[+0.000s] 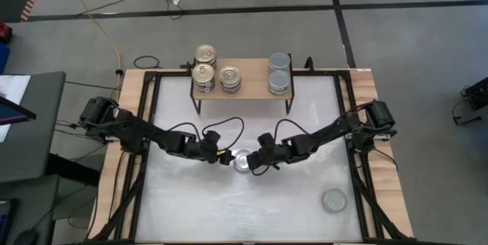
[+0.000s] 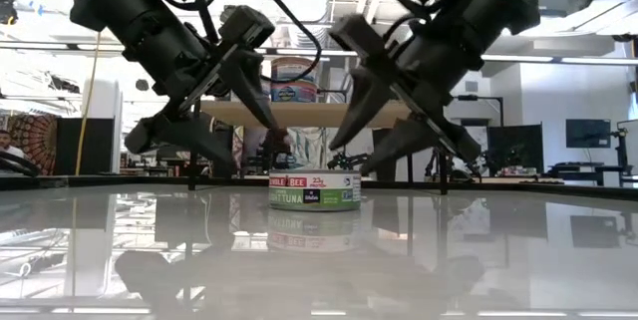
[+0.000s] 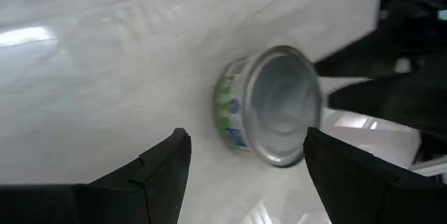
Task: Stack canned seafood by type on shelf
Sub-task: Put the green white tuna can on the shelf
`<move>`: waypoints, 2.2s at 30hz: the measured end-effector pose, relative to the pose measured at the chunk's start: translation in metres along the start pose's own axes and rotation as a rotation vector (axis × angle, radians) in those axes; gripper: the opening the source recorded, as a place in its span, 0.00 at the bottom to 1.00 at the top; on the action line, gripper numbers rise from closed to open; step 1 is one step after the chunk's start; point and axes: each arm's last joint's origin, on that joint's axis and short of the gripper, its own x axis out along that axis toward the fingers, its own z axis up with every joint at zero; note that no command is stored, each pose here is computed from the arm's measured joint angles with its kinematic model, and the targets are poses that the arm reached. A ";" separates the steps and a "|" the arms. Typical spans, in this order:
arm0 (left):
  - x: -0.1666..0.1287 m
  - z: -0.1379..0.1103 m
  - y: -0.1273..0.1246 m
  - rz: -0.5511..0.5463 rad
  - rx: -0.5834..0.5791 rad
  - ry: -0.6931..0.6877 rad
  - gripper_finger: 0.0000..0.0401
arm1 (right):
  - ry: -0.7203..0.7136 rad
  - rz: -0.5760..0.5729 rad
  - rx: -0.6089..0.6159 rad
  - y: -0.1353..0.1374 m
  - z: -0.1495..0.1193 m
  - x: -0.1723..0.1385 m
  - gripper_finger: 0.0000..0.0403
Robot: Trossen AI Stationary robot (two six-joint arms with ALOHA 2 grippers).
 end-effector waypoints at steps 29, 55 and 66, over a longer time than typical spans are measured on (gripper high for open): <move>0.005 0.001 0.011 0.083 -0.048 0.076 0.66 | 0.023 0.089 0.088 0.002 -0.008 0.027 0.30; 0.018 -0.007 0.001 -0.061 -0.048 0.104 0.66 | 0.059 0.077 0.017 0.009 -0.009 0.032 0.13; 0.011 -0.020 0.005 0.010 -0.102 0.184 0.66 | 0.062 0.070 -0.009 0.008 -0.009 0.031 0.06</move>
